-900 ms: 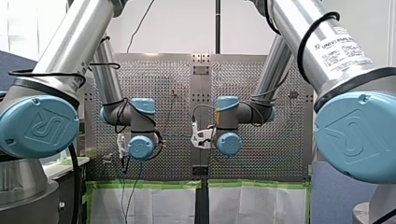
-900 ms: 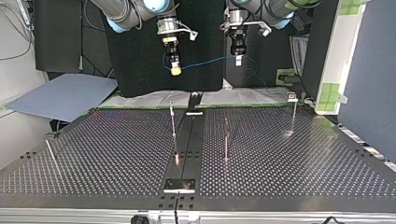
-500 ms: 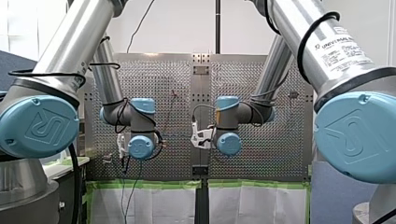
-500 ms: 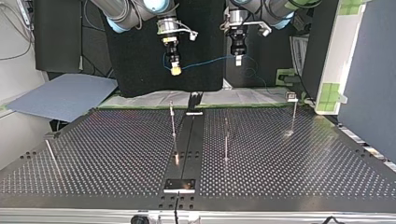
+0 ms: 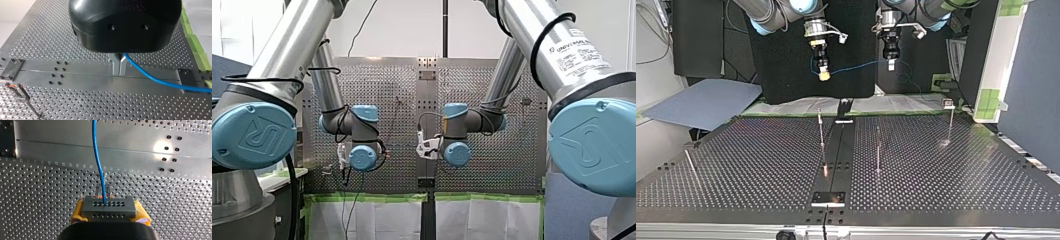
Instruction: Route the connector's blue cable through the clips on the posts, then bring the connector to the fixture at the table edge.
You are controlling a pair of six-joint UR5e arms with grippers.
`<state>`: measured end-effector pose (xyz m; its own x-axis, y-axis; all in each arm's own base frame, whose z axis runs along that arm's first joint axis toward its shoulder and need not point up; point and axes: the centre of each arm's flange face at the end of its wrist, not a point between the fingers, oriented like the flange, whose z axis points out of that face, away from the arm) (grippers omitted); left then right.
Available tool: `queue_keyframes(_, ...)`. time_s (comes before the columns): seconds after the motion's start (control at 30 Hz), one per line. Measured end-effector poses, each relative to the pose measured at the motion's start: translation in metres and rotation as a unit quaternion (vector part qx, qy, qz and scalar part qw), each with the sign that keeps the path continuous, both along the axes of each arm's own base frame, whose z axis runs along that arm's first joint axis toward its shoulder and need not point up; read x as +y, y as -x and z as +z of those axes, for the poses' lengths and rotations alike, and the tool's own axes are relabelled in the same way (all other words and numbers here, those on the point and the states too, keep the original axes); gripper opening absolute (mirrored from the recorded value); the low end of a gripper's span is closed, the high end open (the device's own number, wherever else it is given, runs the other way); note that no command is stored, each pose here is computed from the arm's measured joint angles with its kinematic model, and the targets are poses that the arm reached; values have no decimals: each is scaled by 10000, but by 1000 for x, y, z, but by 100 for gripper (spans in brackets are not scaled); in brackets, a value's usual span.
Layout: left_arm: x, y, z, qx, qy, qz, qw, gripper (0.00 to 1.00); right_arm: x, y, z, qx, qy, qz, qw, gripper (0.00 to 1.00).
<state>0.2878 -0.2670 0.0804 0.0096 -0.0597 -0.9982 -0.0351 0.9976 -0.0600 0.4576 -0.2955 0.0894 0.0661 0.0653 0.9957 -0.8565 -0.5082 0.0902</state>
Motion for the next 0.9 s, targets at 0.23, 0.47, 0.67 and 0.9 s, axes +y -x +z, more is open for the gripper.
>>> queue_keyframes(0.23, 0, 0, 0, 0, 0, 0, 10000, 0, 0, 0, 0, 0, 0, -1, 10000, 2)
queue_keyframes(0.47, 0, 0, 0, 0, 0, 0, 10000, 0, 0, 0, 0, 0, 0, 0, 10000, 2)
queue_keyframes(0.67, 0, 0, 0, 0, 0, 0, 10000, 0, 0, 0, 0, 0, 0, 0, 10000, 2)
queue_keyframes(0.9, 0, 0, 0, 0, 0, 0, 10000, 0, 0, 0, 0, 0, 0, 0, 10000, 2)
